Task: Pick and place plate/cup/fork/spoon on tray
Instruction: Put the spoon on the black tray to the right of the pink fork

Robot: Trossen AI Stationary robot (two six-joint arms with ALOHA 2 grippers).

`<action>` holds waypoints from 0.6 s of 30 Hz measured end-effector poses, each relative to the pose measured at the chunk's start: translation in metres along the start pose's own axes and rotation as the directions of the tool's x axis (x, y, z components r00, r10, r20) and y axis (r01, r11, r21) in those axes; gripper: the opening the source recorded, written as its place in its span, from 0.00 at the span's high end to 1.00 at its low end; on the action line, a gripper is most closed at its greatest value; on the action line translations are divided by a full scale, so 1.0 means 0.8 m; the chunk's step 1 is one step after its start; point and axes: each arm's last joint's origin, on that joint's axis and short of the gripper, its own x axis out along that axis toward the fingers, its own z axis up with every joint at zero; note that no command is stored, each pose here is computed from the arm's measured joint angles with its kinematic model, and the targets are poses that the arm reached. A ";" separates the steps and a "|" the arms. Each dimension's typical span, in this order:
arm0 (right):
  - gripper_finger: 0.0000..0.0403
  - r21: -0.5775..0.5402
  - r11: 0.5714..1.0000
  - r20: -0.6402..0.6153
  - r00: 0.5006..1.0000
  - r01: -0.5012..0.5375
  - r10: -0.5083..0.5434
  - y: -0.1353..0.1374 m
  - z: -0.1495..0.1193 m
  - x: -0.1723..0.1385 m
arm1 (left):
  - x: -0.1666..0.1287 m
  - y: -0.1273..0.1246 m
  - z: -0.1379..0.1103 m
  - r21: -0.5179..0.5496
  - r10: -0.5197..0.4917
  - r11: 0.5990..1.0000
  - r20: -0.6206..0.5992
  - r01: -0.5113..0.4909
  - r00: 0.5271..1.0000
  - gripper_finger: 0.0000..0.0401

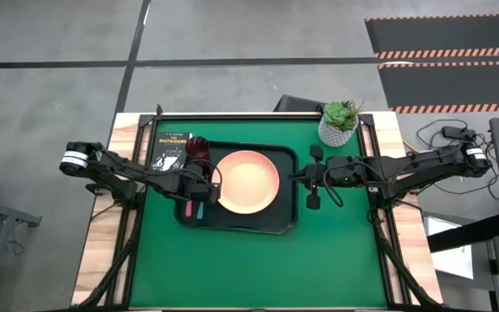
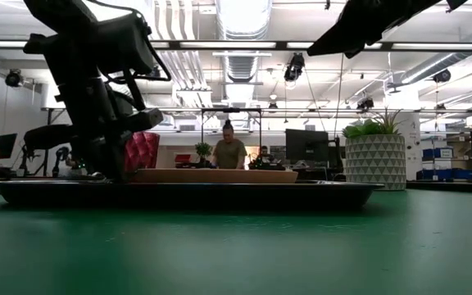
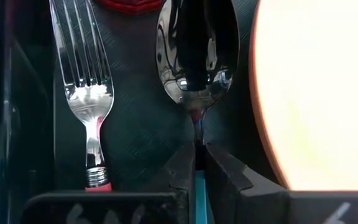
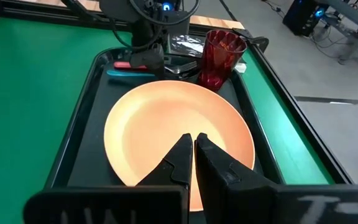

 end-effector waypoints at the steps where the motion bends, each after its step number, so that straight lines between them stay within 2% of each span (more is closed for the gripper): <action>1: 0.98 -0.001 1.000 -0.002 1.000 0.000 0.000 0.000 0.000 0.000 | 0.000 0.000 0.000 0.000 0.000 1.000 0.000 0.000 1.000 0.97; 18: 0.98 0.000 1.000 -0.002 1.000 0.000 0.000 0.000 0.000 0.000 | 0.000 -0.001 0.000 -0.025 -0.004 1.000 0.000 0.004 1.000 0.96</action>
